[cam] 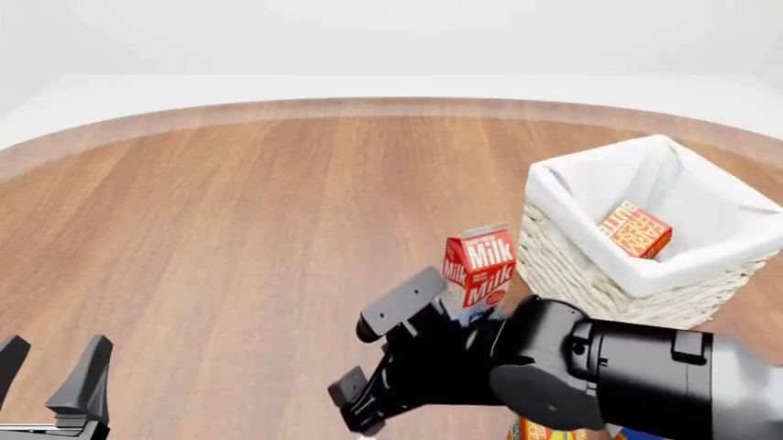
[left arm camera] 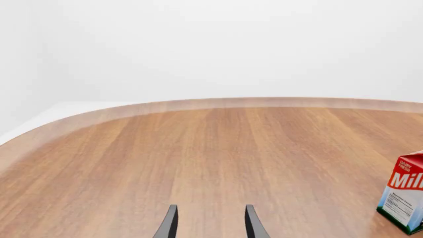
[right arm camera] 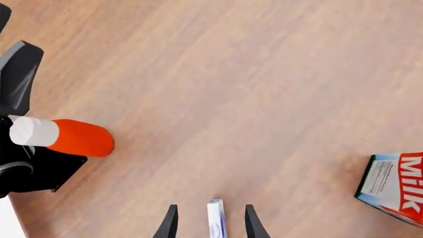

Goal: Pick up the cream cheese box and the butter, and put them in the basket.

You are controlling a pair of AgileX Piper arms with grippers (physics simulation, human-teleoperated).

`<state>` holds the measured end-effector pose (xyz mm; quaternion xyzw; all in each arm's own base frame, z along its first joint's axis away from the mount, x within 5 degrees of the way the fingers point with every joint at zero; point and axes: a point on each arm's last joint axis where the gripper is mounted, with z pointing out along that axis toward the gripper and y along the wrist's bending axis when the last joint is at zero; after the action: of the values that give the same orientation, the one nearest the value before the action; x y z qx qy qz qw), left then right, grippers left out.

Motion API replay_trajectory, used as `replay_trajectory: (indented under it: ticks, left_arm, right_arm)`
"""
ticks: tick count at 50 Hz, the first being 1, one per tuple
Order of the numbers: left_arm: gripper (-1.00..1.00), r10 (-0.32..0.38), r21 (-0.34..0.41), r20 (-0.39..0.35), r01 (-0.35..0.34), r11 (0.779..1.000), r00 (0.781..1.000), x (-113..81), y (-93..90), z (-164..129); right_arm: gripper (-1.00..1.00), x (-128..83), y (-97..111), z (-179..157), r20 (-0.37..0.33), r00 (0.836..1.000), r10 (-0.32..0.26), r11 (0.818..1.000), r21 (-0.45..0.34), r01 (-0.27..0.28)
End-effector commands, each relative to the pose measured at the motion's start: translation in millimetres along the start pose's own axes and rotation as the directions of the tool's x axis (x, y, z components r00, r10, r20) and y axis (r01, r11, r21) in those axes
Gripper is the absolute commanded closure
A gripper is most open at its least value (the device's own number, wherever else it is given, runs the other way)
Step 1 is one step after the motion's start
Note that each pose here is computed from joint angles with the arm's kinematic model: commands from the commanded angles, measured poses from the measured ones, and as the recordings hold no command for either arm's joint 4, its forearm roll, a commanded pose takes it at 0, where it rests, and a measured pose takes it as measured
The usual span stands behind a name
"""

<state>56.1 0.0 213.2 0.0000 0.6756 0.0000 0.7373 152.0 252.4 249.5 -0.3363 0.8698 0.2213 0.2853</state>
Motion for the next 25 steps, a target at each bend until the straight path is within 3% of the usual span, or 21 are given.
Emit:
replay_trajectory:
  ticks: [1, 25]
  left_arm:
    - [-1.00, 0.000, 0.000, 0.000, 0.000, 1.000, 1.000, 0.0, 0.0, 0]
    - [-1.00, 0.000, 0.000, 0.000, 0.000, 1.000, 1.000, 0.0, 0.0, 0]
  right_arm:
    - [-1.00, 8, -1, 8, -0.013, 1.000, 0.016, 1.000, 0.000, -0.016]
    - [-1.00, 19, -2, 18, -0.039, 0.999, 0.023, 1.000, 0.005, -0.023]
